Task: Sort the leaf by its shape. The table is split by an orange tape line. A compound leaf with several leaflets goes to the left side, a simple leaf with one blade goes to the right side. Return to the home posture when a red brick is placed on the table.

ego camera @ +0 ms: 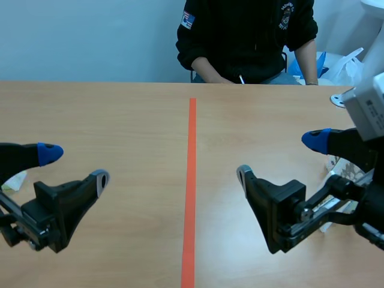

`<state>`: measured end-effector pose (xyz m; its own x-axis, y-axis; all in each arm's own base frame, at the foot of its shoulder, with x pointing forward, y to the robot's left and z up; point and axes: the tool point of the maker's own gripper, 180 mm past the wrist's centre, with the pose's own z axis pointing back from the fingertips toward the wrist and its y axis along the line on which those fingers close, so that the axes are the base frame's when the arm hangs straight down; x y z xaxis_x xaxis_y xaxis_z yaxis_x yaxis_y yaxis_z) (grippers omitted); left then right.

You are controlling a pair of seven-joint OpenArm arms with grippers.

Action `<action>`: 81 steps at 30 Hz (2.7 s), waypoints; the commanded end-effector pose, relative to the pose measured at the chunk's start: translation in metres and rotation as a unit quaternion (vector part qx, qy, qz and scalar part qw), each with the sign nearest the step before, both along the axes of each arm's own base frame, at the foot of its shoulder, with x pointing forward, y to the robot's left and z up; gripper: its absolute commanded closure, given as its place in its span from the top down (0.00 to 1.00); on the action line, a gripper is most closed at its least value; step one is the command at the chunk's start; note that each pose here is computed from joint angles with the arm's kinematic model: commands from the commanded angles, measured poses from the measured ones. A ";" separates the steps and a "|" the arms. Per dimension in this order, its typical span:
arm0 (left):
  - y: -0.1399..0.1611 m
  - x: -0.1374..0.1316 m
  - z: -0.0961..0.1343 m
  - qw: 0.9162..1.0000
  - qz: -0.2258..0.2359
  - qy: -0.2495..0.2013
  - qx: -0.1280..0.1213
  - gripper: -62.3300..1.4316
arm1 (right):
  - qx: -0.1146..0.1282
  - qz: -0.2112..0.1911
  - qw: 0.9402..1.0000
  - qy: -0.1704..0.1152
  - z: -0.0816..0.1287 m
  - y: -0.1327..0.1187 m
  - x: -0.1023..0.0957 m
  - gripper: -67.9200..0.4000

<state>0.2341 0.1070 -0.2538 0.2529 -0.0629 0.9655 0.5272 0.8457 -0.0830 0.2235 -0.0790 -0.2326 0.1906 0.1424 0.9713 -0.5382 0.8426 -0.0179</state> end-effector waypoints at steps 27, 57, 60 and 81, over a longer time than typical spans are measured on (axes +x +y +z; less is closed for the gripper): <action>-0.003 -0.004 -0.001 1.000 0.008 0.007 -0.018 0.94 | 0.002 -0.001 1.000 -0.009 0.005 -0.002 0.002 0.99; -0.039 0.014 -0.066 0.996 -0.089 0.021 0.023 0.94 | 0.000 -0.015 1.000 -0.012 0.006 -0.006 0.005 0.99; -0.046 0.023 -0.076 0.995 -0.096 0.016 0.023 0.94 | -0.003 -0.015 1.000 -0.012 0.005 -0.006 0.005 0.99; -0.117 0.055 -0.121 0.989 -0.144 -0.002 0.024 0.94 | -0.014 -0.027 0.999 -0.014 0.004 -0.010 0.007 0.99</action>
<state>0.2845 -0.0044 -0.3864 0.2424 -0.2051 0.9483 0.7428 0.6680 -0.0454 0.2285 -0.0898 -0.2350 0.1919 0.1747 0.9658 -0.4933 0.8679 -0.0589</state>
